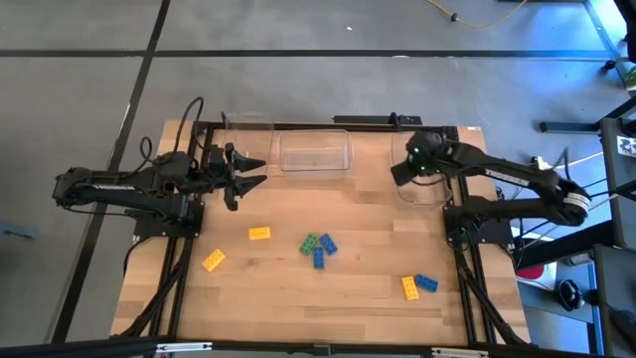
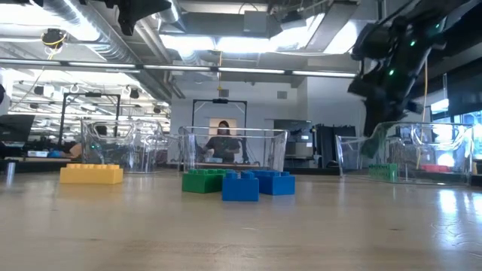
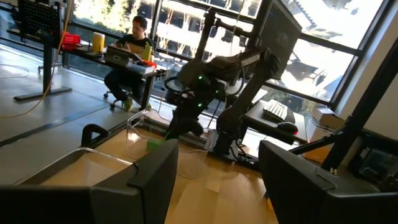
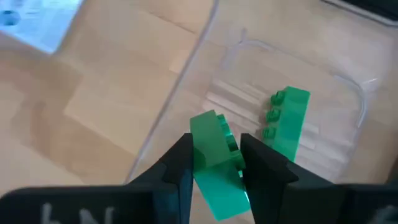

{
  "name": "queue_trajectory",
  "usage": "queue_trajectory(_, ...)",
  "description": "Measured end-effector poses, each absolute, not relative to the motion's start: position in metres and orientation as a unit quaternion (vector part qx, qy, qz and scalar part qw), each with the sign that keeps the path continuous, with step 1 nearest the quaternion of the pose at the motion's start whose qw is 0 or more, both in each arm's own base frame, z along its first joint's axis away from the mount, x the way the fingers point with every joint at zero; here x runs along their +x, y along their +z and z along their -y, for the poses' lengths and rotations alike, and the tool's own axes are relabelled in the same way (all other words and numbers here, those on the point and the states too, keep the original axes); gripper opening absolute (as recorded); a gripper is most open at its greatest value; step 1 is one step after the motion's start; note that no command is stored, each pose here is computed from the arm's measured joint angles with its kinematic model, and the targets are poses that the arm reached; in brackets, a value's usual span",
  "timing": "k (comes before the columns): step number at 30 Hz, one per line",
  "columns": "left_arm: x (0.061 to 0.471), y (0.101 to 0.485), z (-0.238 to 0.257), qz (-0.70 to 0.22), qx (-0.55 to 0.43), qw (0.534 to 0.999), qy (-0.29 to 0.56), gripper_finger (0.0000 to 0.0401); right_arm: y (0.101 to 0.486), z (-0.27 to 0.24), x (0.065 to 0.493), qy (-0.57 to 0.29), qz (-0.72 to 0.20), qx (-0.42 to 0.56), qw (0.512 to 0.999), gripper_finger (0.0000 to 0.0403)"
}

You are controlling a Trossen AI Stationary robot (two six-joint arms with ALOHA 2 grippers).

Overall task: Sort & place blocks by color
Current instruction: Put the left green game piece into the right transparent bin

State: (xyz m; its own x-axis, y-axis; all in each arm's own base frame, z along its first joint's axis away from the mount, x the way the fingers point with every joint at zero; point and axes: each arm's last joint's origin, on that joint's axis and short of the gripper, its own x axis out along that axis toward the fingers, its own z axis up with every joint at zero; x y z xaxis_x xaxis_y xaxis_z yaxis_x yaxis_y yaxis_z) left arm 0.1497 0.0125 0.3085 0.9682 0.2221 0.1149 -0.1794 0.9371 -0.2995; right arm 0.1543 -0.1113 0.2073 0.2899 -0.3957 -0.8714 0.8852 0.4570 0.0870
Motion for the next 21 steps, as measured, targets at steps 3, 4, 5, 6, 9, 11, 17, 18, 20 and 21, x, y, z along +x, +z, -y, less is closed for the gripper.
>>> queue_trajectory(3,0.15,0.309,-0.012,0.074,-0.145,0.981,0.102,0.0215,0.196,0.12,0.155,-0.444,-0.431,0.311,0.722,0.0106)
queue_trajectory(4,0.15,0.309,-0.012,0.074,-0.145,0.981,0.102,0.0215,0.193,0.122,0.156,-0.447,-0.436,0.313,0.716,0.0106)
queue_trajectory(5,0.15,0.309,-0.012,0.074,-0.145,0.981,0.102,0.0215,0.19,0.124,0.156,-0.449,-0.441,0.314,0.711,0.0106)
queue_trajectory(6,0.15,0.309,-0.012,0.074,-0.145,0.981,0.102,0.0215,0.187,0.125,0.157,-0.451,-0.448,0.316,0.704,0.0106)
queue_trajectory(9,0.15,0.309,-0.013,0.074,-0.145,0.981,0.102,0.0215,0.181,0.129,0.157,-0.455,-0.46,0.32,0.692,0.0108)
queue_trajectory(11,0.15,0.309,-0.013,0.074,-0.145,0.981,0.102,0.0215,0.179,0.13,0.158,-0.456,-0.463,0.32,0.689,0.0122)
queue_trajectory(17,0.15,0.309,-0.013,0.075,-0.146,0.98,0.113,0.0215,0.179,0.132,0.16,-0.458,-0.461,0.317,0.691,0.0174)
queue_trajectory(18,0.15,0.309,-0.013,0.076,-0.146,0.98,0.115,0.0215,0.18,0.133,0.16,-0.466,-0.458,0.312,0.689,0.018)
queue_trajectory(20,0.15,0.309,-0.013,0.076,-0.146,0.98,0.116,0.0215,0.184,0.134,0.161,-0.478,-0.453,0.305,0.689,0.0192)
queue_trajectory(21,0.15,0.309,-0.013,0.076,-0.146,0.98,0.115,0.0215,0.185,0.135,0.161,-0.479,-0.452,0.302,0.689,0.0199)
